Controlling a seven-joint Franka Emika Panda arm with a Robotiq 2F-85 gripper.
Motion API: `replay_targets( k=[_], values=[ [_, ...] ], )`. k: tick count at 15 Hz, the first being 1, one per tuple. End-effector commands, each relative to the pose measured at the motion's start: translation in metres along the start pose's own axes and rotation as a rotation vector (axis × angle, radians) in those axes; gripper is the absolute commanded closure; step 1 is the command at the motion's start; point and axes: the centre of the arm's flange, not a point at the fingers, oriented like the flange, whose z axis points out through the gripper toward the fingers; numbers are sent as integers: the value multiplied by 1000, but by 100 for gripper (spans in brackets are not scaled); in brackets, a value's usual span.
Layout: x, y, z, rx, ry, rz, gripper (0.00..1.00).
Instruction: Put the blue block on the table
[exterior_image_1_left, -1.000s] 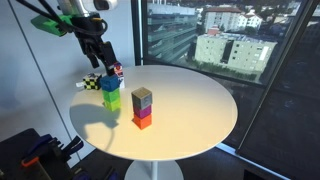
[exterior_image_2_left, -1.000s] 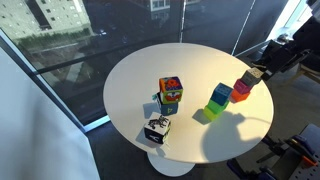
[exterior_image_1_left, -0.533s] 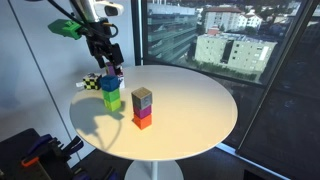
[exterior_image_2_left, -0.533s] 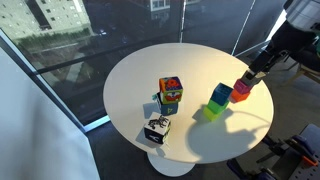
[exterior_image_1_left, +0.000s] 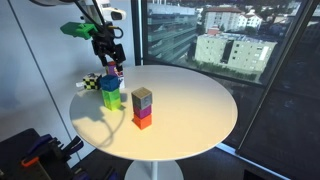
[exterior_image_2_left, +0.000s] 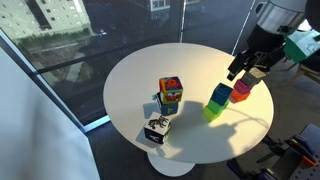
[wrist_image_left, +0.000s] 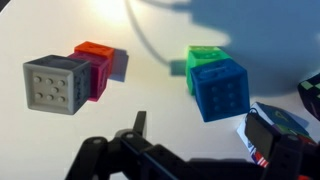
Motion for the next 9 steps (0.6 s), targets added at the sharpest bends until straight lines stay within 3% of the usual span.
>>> replay_targets(
  k=[1,9],
  values=[
    [19,-19,3,15,-38,9,0],
    [14,-49,18,-18,-146,-36,0]
  ],
)
